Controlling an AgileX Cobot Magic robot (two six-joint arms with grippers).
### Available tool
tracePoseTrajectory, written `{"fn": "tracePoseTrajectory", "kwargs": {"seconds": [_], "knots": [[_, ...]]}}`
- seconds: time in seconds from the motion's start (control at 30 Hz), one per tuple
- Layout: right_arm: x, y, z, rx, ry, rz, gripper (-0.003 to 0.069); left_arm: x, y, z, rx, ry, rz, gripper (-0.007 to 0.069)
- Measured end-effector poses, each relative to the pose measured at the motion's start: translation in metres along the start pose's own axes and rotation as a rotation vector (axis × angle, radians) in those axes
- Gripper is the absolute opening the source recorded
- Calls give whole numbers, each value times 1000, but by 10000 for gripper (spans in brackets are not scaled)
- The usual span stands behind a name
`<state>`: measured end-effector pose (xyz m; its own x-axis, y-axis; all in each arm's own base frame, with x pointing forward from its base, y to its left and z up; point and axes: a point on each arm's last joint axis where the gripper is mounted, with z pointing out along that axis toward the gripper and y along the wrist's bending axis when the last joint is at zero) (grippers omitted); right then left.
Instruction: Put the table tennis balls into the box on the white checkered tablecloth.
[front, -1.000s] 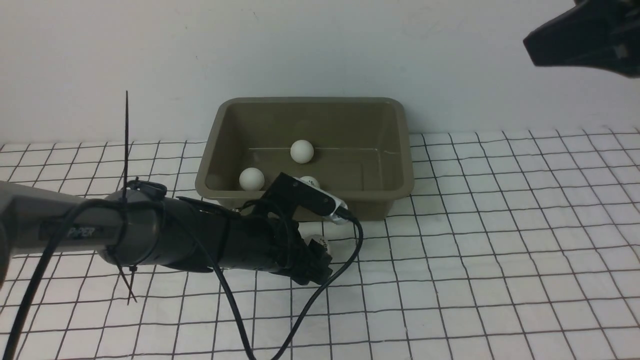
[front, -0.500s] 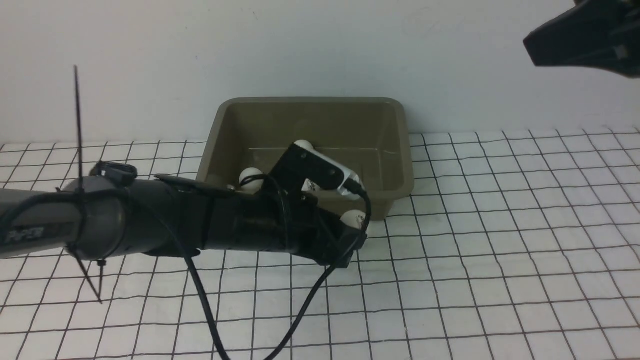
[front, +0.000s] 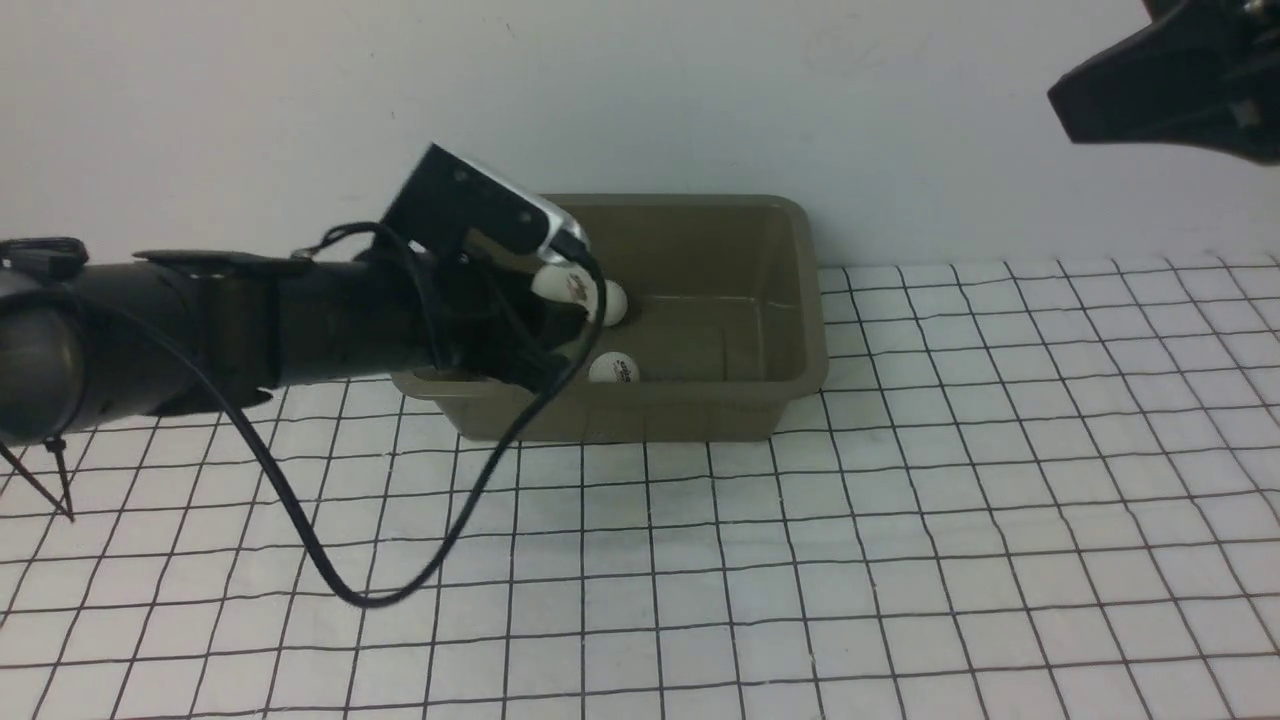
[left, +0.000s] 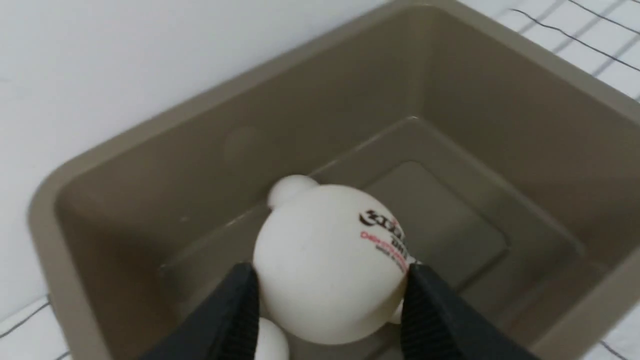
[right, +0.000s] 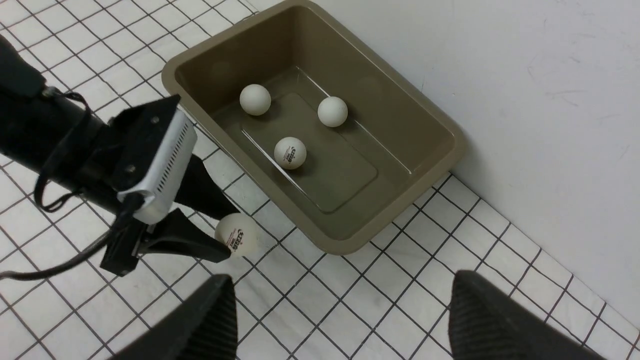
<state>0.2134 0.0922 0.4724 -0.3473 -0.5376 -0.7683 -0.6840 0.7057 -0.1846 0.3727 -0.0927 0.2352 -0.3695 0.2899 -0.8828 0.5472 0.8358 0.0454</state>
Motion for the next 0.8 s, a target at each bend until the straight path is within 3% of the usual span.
{"fn": "tracePoseTrajectory", "kwargs": {"seconds": [0.2,0.43,0.8], "knots": [[0,0,0,-2,-1,4,514,1,3,8,34,-9,33,341],[0,0,0,-2,-1,4,514,5,6,19,48,0,53,520],[0,0,0,-1,-1,2,514,-18,13,-7,-89,-30,63,575]]}}
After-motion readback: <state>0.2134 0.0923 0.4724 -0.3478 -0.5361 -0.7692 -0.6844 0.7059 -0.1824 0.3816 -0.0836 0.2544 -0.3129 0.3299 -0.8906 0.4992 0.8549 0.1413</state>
